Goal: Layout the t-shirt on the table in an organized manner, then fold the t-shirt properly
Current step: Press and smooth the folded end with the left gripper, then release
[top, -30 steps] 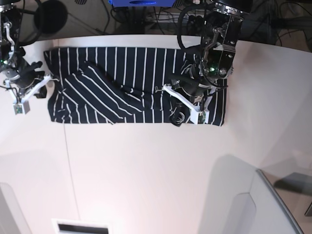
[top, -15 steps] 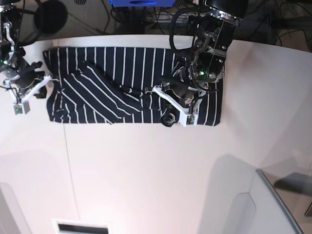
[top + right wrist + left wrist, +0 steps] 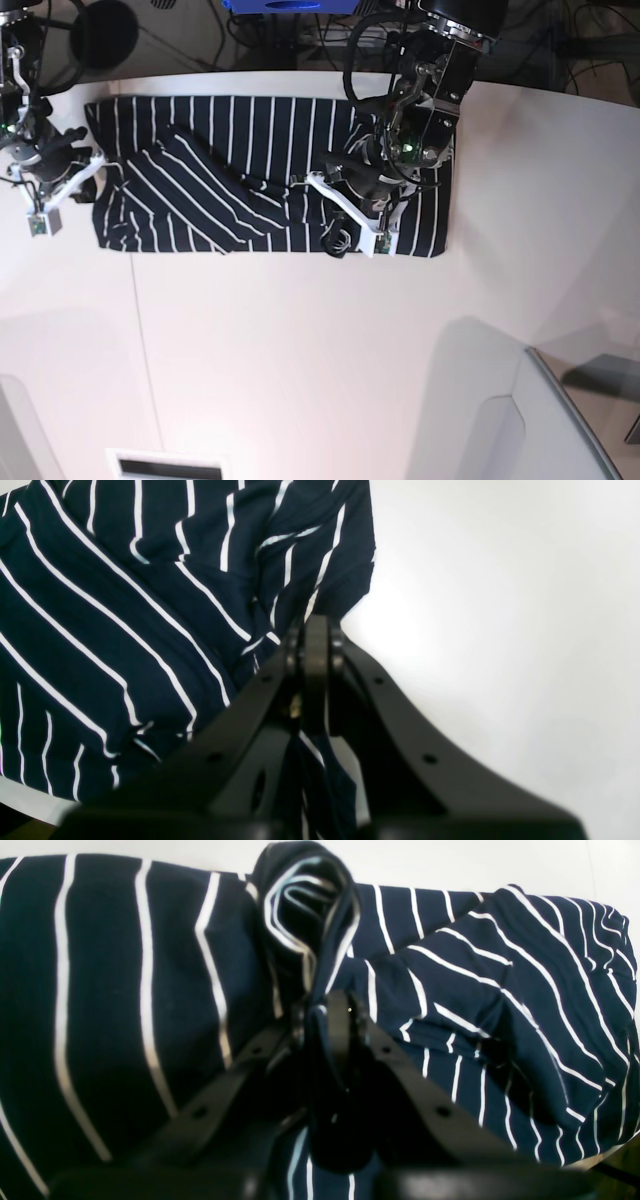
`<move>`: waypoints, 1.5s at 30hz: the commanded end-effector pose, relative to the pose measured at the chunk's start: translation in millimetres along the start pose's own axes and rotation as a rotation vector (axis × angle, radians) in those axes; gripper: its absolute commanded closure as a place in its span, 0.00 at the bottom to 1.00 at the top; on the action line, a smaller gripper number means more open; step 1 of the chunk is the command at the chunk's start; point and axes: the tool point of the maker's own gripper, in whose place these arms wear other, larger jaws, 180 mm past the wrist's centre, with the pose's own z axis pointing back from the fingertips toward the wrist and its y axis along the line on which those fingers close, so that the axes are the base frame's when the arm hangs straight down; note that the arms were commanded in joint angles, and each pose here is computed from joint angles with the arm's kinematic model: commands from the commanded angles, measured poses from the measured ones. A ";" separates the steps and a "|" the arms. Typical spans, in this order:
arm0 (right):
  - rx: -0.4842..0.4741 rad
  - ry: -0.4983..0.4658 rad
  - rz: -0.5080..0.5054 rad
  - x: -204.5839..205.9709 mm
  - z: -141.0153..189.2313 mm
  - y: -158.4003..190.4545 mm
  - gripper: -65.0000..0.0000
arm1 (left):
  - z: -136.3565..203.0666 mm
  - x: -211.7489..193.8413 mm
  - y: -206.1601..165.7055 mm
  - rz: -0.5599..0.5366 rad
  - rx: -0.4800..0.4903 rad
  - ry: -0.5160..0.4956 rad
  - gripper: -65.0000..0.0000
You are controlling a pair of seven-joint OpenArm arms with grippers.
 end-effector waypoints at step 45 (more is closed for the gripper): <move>-0.001 -0.054 0.008 19.9 1.4 -2.8 1.00 | 3.1 10.9 -25.7 -0.013 -0.047 -0.038 1.00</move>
